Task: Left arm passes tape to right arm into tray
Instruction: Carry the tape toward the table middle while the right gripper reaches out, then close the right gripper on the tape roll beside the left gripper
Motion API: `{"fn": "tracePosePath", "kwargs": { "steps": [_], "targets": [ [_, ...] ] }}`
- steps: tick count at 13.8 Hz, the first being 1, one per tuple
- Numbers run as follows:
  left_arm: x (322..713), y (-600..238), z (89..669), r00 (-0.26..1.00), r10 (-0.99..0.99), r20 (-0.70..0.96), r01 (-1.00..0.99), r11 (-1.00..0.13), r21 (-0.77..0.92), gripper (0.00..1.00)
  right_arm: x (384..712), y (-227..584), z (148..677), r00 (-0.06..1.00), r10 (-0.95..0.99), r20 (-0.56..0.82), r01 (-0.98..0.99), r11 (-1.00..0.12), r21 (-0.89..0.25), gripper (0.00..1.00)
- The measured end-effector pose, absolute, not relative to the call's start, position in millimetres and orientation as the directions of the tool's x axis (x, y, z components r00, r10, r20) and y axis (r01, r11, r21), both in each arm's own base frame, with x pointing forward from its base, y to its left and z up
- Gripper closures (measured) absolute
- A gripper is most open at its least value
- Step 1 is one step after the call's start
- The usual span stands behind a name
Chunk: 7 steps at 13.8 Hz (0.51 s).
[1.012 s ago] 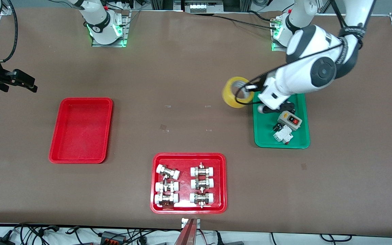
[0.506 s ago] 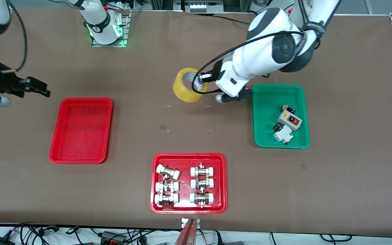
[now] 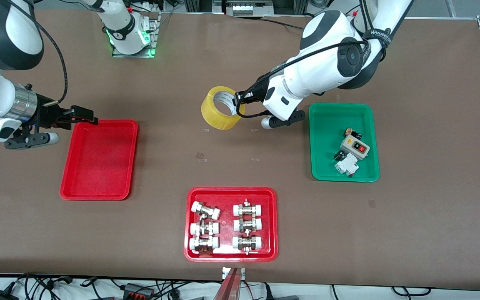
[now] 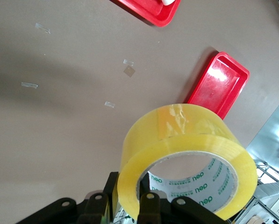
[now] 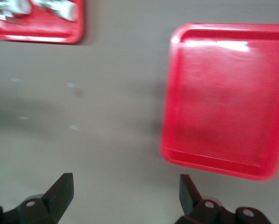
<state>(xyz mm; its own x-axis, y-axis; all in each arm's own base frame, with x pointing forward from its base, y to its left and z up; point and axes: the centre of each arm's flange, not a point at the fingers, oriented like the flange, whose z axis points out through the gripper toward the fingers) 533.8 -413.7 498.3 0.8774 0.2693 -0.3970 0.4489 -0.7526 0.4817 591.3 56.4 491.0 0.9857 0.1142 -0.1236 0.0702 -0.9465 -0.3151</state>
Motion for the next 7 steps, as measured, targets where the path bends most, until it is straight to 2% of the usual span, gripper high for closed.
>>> {"fn": "tracePosePath", "kwargs": {
  "steps": [7],
  "targets": [
    [535.8, -414.3, 499.4, 0.873, 0.276, -0.403, 0.462, -0.735, 0.497, 0.78, 595.2, 182.4, 508.0, 0.976, 0.2, -0.086, 0.09, -0.733, -0.674, 0.0]
  ]
}}
